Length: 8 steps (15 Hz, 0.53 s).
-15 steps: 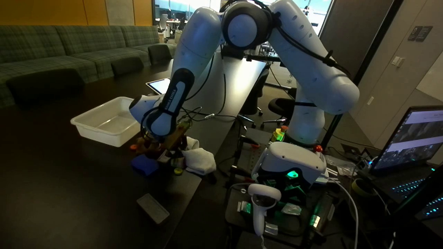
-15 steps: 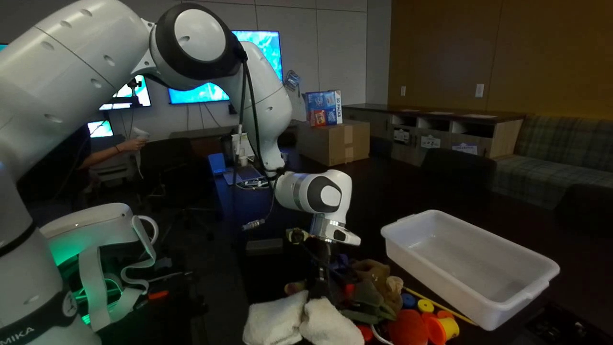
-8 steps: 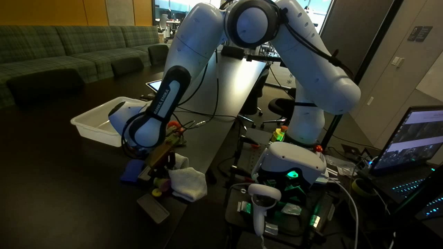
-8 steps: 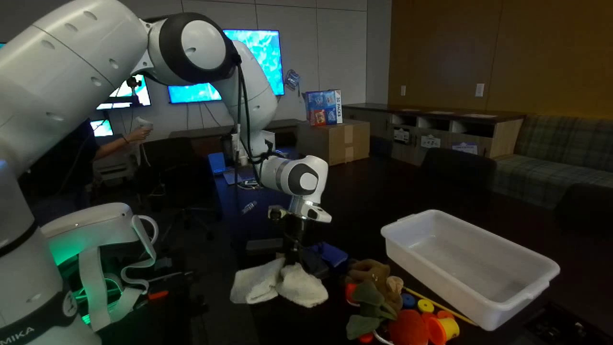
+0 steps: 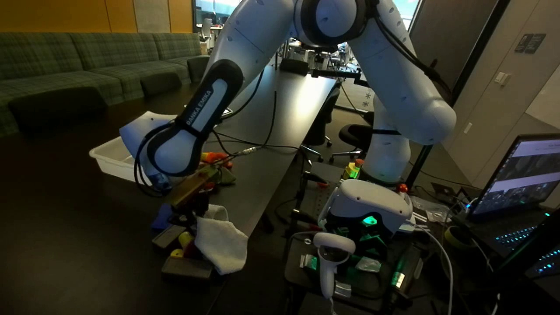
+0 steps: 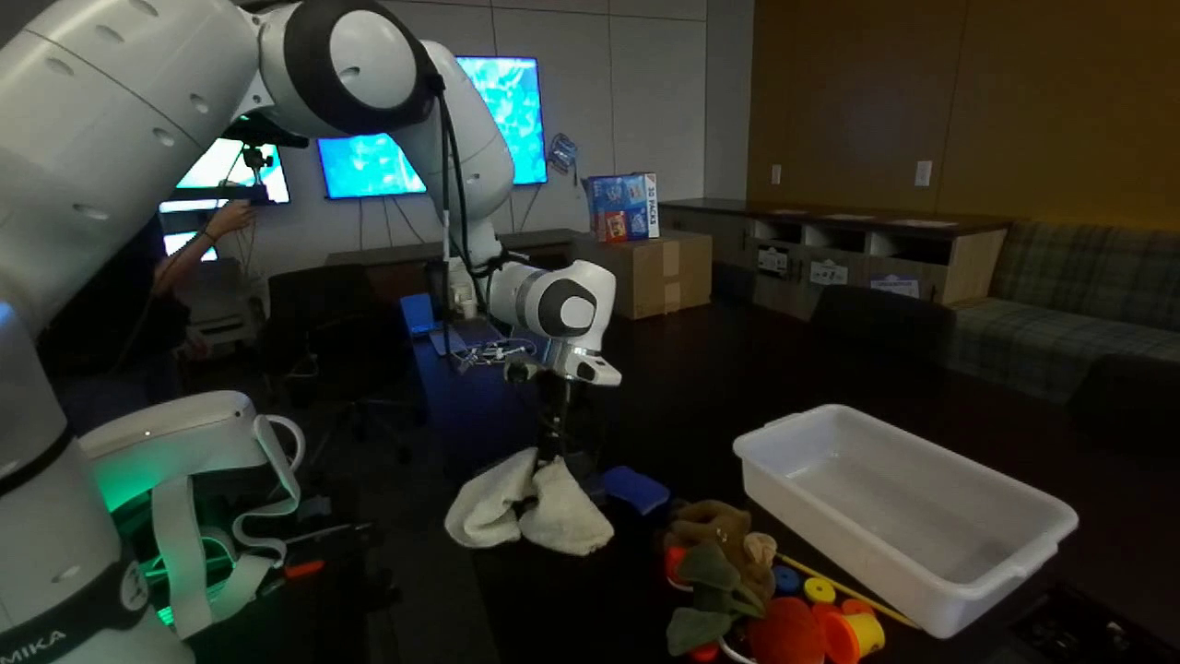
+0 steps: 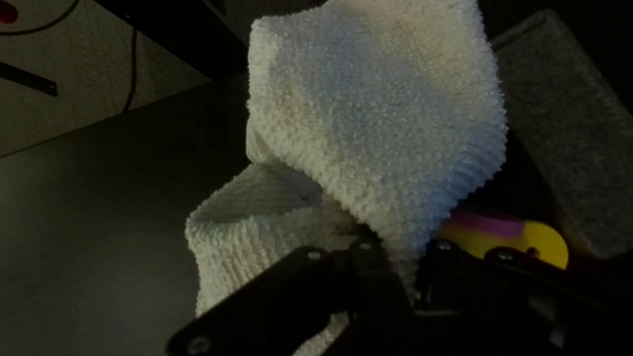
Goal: Use the white cloth to push the objects to the left and put it in the white container
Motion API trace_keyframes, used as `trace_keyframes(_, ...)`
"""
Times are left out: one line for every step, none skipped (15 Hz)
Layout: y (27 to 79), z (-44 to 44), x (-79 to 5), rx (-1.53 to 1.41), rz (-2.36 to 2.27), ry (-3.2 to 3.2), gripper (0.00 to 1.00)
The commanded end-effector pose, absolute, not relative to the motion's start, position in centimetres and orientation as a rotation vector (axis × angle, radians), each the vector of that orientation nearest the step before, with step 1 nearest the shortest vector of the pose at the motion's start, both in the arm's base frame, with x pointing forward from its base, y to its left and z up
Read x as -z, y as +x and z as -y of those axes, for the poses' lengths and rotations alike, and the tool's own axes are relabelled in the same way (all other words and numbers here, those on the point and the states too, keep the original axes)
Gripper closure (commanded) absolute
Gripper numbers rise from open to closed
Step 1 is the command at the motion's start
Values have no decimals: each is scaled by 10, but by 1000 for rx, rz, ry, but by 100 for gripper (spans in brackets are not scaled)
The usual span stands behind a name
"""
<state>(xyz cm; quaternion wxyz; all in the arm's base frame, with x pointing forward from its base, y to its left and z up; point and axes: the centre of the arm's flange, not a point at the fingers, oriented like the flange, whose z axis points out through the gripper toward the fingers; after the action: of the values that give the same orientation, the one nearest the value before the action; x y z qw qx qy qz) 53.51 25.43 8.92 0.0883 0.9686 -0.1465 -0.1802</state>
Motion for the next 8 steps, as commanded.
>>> trace_keyframes(530,-201,-154,464,453,2976,93)
trace_keyframes(531,-183,-166,435,474,2993,93)
trace_keyframes(534,-165,-177,407,507,3013,93)
trace_keyframes(537,-144,-188,372,558,3029,93)
trace_keyframes(539,-122,-198,336,610,3038,93)
trace_keyframes(541,-98,-208,291,668,3040,93)
trace_keyframes(543,-72,-218,242,715,3031,93)
trace_keyframes(546,-46,-228,198,760,3012,93)
